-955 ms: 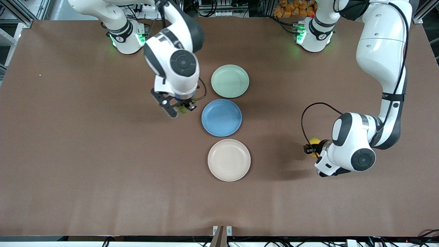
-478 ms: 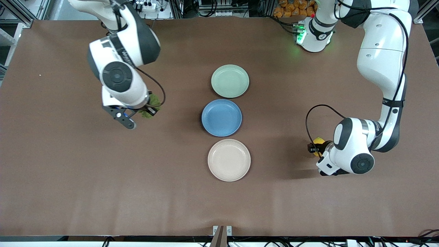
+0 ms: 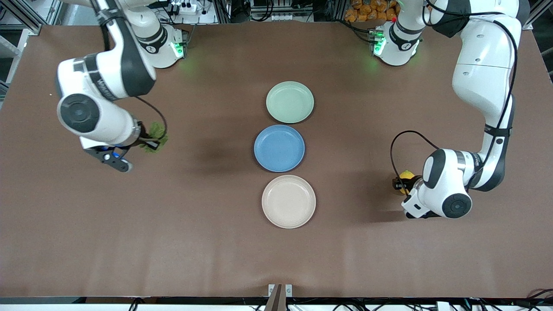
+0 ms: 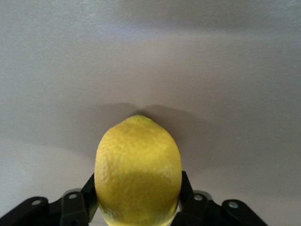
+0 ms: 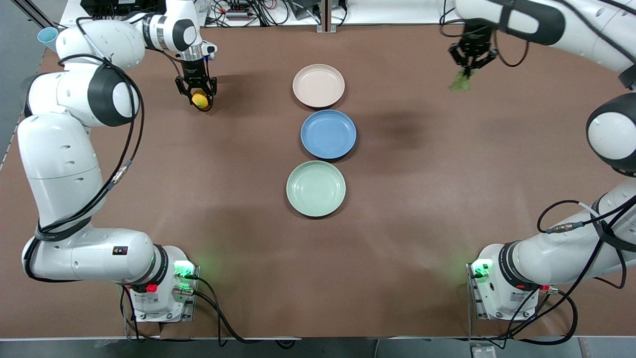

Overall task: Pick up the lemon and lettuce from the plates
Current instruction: 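Carry the lettuce with the right gripper while the left gripper carries the lemon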

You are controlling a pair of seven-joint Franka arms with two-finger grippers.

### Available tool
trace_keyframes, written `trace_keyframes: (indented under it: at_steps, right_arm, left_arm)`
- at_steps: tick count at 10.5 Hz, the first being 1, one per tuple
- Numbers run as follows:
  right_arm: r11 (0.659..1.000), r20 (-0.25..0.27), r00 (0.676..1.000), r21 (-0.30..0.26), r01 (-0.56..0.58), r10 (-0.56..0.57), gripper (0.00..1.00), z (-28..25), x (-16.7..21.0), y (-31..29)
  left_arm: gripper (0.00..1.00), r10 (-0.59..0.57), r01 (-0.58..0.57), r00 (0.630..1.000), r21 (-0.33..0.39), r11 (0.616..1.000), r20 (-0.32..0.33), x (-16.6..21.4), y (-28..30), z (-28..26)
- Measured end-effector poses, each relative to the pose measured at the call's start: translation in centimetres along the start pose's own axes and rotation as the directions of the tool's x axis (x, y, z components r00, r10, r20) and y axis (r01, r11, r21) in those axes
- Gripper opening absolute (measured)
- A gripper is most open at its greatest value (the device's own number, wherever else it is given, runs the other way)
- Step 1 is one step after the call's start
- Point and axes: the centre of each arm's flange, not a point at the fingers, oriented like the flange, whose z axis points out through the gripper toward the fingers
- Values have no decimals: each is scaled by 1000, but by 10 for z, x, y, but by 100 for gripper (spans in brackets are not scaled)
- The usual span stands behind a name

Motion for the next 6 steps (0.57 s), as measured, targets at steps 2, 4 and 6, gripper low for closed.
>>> trace_keyframes:
  at_steps: [2,4,6]
  right_arm:
    - [998,-11,999,41,39,-38,6,12,40,45]
    - [996,-40,997,66,65,-63,7,32,53,56]
    - [991,-64,993,81,105,-100,8,43,62,66]
  left_arm:
    - [100,10,-10,1000,36,999,2,2,-2,9]
    - [100,19,-19,1000,52,998,-12,3,1,4]
    - [100,32,-28,999,73,997,-42,0,4,-17]
